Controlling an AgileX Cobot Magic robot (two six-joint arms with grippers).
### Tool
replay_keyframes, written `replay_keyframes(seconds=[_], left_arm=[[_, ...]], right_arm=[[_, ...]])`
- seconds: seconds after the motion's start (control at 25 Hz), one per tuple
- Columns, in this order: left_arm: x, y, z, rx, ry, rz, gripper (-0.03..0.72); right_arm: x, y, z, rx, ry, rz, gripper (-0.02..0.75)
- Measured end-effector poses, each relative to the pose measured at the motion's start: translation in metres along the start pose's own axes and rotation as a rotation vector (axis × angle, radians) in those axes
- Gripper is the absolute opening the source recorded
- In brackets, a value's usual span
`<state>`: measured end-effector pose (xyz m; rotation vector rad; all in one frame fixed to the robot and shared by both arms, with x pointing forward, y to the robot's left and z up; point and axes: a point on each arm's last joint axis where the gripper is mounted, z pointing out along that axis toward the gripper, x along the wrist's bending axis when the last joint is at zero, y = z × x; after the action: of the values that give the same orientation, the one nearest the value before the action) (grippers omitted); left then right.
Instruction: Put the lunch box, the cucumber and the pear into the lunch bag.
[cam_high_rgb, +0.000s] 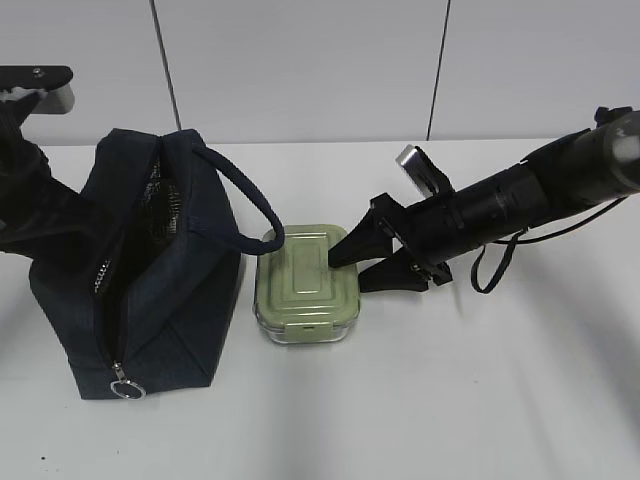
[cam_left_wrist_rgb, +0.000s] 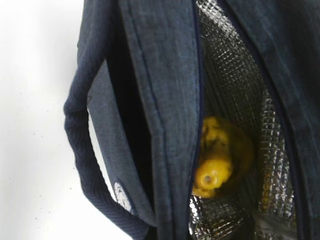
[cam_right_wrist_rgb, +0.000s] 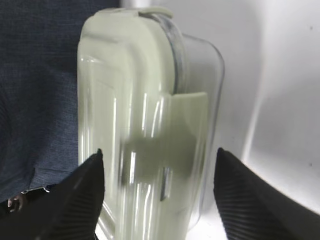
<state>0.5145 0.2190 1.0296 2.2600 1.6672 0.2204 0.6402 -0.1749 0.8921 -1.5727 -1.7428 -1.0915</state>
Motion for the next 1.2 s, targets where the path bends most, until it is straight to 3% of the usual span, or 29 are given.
replay_keyframes(seconds=[0.96,1.2], left_arm=[[0.0,0.0,0.0,0.0,0.001,0.001,0.012],[0.0,0.0,0.0,0.0,0.001,0.001,0.012]], right_arm=[[-0.008,-0.004,0.015,0.042,0.031,0.021,0.557],[-0.006,-0.005,0.015,0.051,0.045,0.013,0.494]])
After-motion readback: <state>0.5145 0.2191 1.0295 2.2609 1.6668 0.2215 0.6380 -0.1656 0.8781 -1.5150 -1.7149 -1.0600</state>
